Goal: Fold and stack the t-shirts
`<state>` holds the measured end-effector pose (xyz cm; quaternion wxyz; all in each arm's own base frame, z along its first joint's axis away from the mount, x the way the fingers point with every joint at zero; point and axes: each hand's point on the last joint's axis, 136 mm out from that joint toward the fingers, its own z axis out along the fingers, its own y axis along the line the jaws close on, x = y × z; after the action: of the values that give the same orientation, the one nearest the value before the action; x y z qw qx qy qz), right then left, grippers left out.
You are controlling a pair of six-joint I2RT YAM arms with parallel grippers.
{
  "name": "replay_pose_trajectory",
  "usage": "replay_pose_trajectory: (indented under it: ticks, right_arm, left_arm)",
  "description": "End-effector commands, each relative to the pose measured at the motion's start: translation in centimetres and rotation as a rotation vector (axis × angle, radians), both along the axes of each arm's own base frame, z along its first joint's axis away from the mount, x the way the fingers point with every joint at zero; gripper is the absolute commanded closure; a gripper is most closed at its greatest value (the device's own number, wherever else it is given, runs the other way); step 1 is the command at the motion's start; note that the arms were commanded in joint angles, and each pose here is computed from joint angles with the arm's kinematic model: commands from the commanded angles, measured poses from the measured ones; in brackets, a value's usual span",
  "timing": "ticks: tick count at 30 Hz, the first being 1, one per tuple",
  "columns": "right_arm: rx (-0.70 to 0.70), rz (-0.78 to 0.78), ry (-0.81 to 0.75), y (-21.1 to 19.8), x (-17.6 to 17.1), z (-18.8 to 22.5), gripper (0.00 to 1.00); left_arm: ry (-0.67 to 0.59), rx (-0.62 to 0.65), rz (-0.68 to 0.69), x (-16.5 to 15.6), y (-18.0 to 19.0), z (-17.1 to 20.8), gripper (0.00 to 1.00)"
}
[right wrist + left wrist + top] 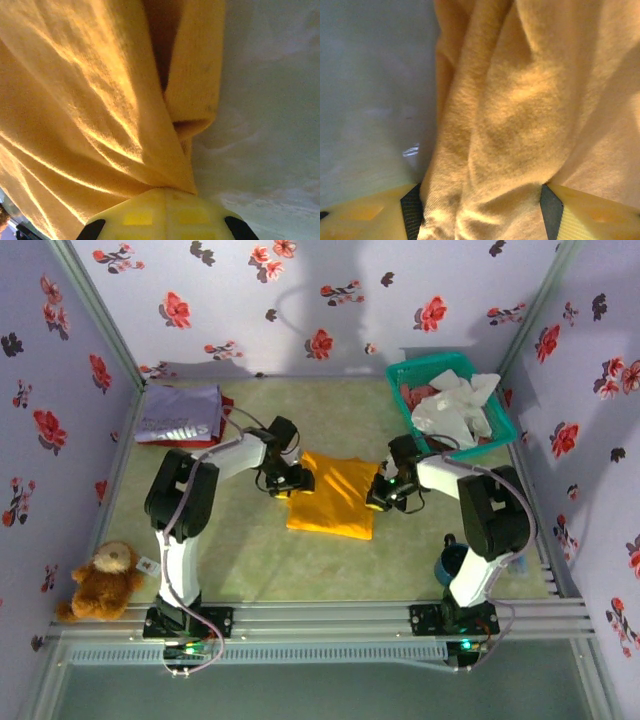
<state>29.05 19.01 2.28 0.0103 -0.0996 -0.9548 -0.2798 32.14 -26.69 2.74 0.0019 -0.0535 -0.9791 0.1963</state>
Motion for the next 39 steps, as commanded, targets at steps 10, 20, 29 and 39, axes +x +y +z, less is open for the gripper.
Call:
replay_pose_trajectory:
  ticks: [10, 20, 29, 39]
  right_arm:
    - [-0.041, 0.008, -0.038, -0.6, 0.1, 0.9, 0.98]
    - [-0.018, -0.018, -0.160, -0.8, 1.6, 5.6, 0.88]
    - [-0.010, -0.071, -0.318, -3.9, 0.9, 13.4, 0.45]
    - [-0.009, -0.078, -0.304, -6.5, -2.6, 14.6, 0.41]
  left_arm:
    - [-0.028, 0.286, -0.178, -2.8, -1.8, -3.1, 0.42]
    - [-0.078, 0.311, -0.159, -4.2, -3.5, -3.7, 0.89]
    - [-0.157, 0.325, -0.120, 1.0, 0.5, 1.2, 1.00]
    - [-0.254, 0.555, -0.067, 9.2, 11.1, 7.0, 1.00]
